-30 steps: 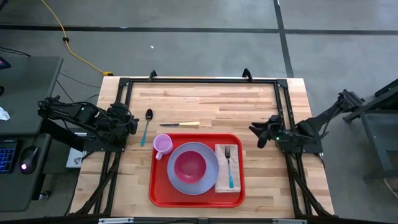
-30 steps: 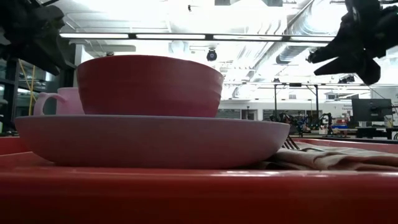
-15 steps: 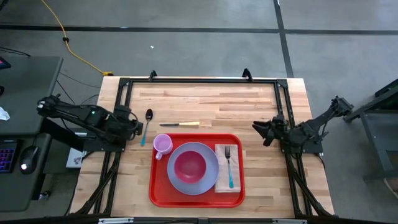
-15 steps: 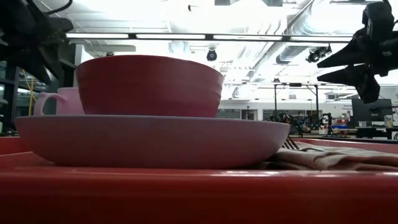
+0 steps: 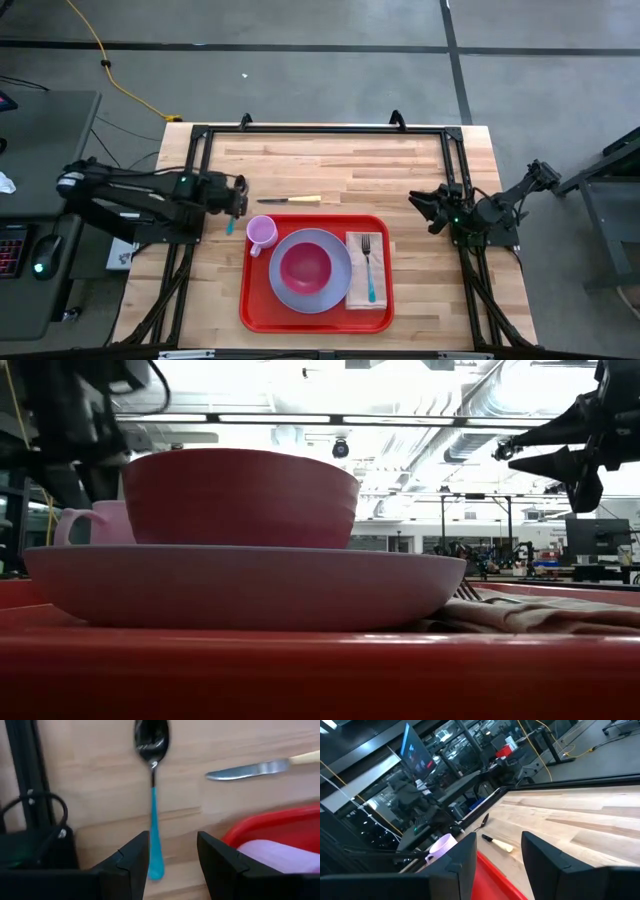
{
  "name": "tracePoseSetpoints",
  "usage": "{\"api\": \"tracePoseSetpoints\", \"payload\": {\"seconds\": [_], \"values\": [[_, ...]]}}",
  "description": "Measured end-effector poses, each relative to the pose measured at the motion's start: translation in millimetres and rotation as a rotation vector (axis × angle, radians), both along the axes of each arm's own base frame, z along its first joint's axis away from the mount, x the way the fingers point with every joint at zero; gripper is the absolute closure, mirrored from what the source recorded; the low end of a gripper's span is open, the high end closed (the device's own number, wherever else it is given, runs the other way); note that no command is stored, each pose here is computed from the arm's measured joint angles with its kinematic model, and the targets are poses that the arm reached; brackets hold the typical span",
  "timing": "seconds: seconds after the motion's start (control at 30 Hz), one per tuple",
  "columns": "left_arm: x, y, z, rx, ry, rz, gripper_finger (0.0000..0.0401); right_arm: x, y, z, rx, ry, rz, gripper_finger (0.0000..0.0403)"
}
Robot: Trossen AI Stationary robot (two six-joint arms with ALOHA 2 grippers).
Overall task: Set up tray
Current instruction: Put the blue spoon on the brown napkin to the left of the blue fork
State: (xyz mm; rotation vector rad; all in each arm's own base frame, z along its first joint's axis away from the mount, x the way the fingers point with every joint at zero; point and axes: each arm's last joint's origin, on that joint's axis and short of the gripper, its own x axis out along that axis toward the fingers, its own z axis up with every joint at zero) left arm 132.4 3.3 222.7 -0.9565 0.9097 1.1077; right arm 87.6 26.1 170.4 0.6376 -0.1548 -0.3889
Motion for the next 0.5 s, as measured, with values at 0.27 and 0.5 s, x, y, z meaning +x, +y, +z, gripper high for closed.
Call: {"api": "tracePoseSetpoints", "payload": {"seconds": [0.27,0.5], "values": [[19,35,-17,-0.082,0.101,-0.015,0.0206,0,0,0,0.0,0.0,-0.002,0.0269],[29,65,-37,-0.185,0.177,-0.013,0.0206,0,0,0,0.001,0.0,0.0,0.0269]]}}
